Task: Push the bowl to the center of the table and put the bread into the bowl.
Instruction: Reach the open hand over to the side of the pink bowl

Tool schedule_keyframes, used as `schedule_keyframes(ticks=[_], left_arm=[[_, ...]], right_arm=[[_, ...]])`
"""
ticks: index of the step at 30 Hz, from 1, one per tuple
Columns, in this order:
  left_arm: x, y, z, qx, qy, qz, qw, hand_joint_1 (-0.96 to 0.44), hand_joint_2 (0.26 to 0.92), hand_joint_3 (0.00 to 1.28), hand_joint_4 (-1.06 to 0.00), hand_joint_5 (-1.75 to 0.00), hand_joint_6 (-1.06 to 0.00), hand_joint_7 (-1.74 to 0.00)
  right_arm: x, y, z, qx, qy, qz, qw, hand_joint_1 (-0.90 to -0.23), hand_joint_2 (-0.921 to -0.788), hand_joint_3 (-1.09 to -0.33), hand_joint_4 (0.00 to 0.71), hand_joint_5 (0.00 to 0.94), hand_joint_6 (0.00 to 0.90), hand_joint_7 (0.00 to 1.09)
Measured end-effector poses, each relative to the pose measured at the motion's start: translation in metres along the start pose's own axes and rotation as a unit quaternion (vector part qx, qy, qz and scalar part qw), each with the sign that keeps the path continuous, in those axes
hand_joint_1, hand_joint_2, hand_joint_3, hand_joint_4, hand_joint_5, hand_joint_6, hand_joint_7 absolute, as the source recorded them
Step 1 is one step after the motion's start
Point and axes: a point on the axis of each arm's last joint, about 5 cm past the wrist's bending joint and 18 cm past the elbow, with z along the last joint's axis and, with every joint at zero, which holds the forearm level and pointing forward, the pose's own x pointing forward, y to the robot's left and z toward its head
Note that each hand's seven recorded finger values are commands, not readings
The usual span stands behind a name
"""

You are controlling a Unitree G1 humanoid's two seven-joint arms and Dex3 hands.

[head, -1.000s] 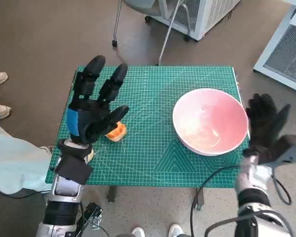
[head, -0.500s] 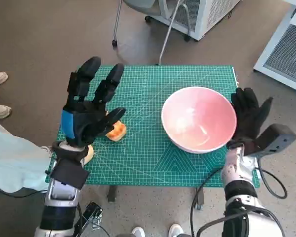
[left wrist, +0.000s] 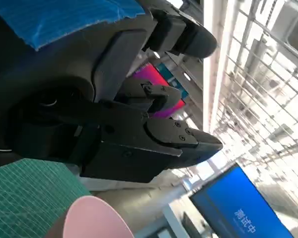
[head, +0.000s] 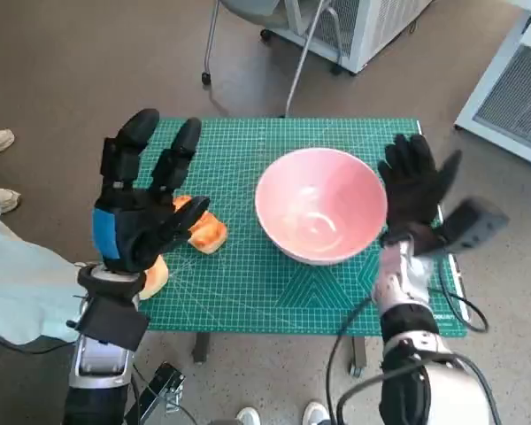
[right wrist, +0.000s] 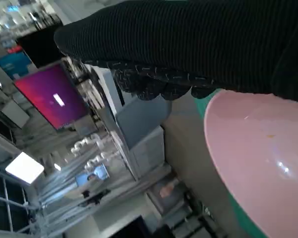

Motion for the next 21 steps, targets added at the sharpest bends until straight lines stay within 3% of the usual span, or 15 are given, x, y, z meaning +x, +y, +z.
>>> schedule_keyframes(ticks=[14, 21], left_arm=[[-0.01, 0.006, -0.001, 0.01, 0.019, 0.012, 1.0, -0.13, 0.908, 0.2, -0.37, 0.0, -0.03, -0.76], [-0.014, 0.014, -0.003, 0.027, 0.029, -0.001, 0.999, -0.13, 0.919, 0.17, -0.38, -0.01, -0.08, -0.72]], right_arm=[[0.0034, 0.016, -0.001, -0.017, 0.031, 0.024, 0.9991, -0.486, -0.921, -0.824, 0.303, 0.015, 0.08, 0.64], [0.0065, 0.014, 0.005, -0.03, 0.023, 0.028, 0.9989, -0.478, -0.921, -0.823, 0.292, 0.008, 0.081, 0.63]])
